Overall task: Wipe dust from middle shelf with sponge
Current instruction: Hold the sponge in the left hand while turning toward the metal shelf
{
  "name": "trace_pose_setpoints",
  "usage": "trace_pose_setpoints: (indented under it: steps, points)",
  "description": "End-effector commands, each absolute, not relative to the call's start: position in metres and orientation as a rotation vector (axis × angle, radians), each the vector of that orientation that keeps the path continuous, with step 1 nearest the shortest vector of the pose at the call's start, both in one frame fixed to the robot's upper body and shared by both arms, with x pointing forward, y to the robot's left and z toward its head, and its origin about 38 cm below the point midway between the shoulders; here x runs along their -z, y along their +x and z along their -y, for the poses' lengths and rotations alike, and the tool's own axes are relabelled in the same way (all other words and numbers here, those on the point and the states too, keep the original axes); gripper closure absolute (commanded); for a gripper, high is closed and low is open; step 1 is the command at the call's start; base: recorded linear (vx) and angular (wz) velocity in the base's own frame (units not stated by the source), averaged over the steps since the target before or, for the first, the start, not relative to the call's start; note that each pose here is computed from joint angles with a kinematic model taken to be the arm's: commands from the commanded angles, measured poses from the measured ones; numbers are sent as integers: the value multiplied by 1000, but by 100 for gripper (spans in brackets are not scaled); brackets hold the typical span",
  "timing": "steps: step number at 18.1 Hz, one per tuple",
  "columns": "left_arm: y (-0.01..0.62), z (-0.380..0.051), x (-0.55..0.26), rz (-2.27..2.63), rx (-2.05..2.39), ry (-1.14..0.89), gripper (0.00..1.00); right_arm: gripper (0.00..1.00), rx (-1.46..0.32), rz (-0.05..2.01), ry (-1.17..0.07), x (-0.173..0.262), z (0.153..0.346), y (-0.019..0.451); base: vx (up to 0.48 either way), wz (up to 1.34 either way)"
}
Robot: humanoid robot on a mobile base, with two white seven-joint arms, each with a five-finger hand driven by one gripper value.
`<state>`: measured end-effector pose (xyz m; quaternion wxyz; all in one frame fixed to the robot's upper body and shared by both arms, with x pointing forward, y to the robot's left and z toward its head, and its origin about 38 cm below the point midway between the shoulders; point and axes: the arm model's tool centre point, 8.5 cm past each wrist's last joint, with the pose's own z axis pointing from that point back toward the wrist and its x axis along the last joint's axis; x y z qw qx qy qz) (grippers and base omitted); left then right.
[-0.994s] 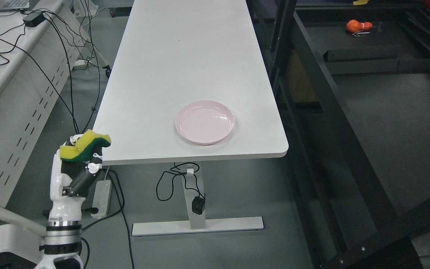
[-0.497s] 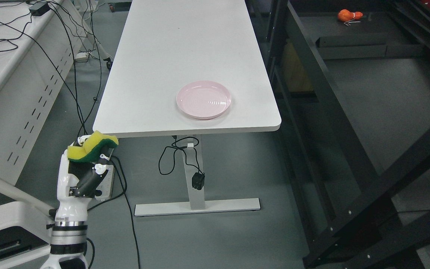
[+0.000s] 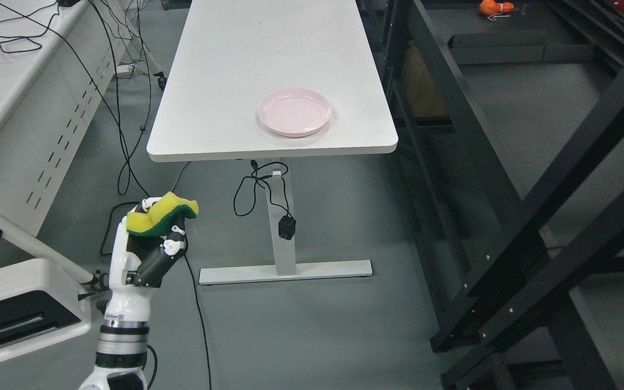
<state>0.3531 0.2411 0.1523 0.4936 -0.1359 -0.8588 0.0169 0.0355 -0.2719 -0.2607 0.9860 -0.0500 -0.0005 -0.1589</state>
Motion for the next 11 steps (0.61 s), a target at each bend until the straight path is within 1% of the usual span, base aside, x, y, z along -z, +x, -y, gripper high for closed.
trace_pose_setpoints:
  steps: [1,7,11]
  points:
    - [354,-204,-151,2059,47,-435,95,0,321,21,-118,260,284,41,-207,-69]
    - [357,-196,-156,2066,68,-460,95,0,319,21,-118,260,284,41,-201,-221]
    - [358,-179,-162,2074,127,-519,95,0,321,21,-118,260,284,41,-139,-514]
